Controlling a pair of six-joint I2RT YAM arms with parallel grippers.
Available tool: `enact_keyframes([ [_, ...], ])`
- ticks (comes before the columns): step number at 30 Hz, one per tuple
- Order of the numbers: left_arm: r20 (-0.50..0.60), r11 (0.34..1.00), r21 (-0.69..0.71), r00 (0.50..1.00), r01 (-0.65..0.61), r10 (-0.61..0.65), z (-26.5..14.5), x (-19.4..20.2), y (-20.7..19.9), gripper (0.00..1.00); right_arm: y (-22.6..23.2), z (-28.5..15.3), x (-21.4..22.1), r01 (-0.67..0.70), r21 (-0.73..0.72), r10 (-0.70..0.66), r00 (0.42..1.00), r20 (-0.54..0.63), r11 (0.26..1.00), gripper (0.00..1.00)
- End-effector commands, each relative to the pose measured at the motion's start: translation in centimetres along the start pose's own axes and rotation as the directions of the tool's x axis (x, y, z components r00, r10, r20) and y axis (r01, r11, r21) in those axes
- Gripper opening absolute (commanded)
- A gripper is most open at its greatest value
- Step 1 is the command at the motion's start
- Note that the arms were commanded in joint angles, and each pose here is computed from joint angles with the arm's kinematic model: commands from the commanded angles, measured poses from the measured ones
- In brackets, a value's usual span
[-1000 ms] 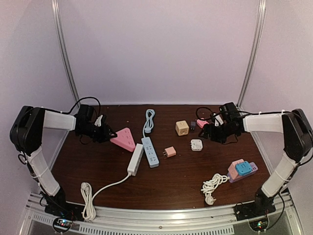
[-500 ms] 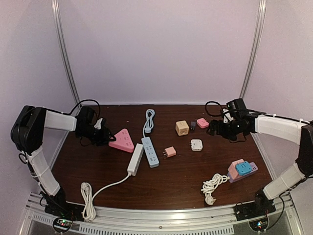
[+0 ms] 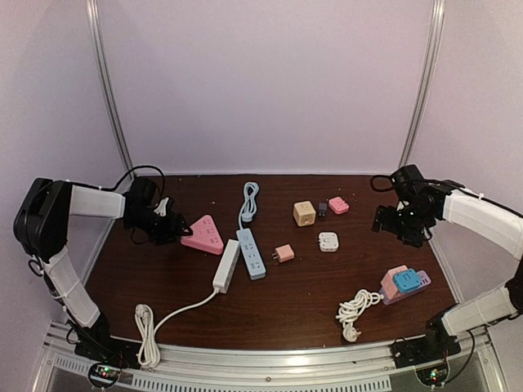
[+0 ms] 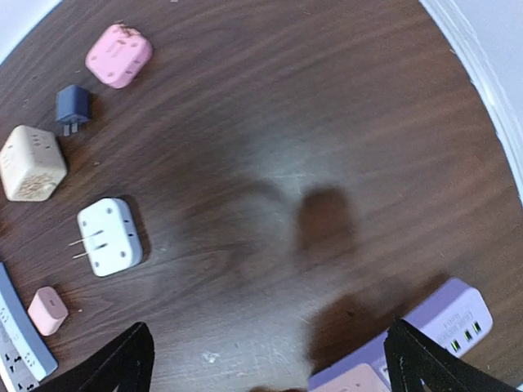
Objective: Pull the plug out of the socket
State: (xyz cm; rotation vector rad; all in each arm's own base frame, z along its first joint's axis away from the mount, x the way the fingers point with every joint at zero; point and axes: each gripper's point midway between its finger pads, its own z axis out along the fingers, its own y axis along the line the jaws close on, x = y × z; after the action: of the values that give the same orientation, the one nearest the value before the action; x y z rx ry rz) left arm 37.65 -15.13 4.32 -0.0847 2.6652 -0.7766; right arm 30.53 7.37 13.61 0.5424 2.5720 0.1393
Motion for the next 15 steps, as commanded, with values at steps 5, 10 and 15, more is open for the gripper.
enact_keyframes([
  [5, 0.073, 0.995, 0.055, 0.994, -0.085, 0.081, -3.0, -1.6, -3.5, 0.78, -9.4, -3.5, 2.5, -0.279, 0.388, 0.287, 0.957, 0.038, 0.878, 1.00],
  [10, 0.086, 0.991, 0.077, 0.991, -0.109, 0.103, -3.5, -1.4, -4.5, 0.81, -10.3, -2.6, 2.4, -0.424, 0.367, 0.432, 0.900, 0.066, 0.828, 1.00],
  [15, 0.102, 0.989, 0.090, 0.989, -0.121, 0.112, -4.0, -1.1, -4.8, 0.82, -11.7, -0.3, 3.3, -0.494, 0.376, 0.519, 0.854, 0.042, 0.784, 1.00],
])
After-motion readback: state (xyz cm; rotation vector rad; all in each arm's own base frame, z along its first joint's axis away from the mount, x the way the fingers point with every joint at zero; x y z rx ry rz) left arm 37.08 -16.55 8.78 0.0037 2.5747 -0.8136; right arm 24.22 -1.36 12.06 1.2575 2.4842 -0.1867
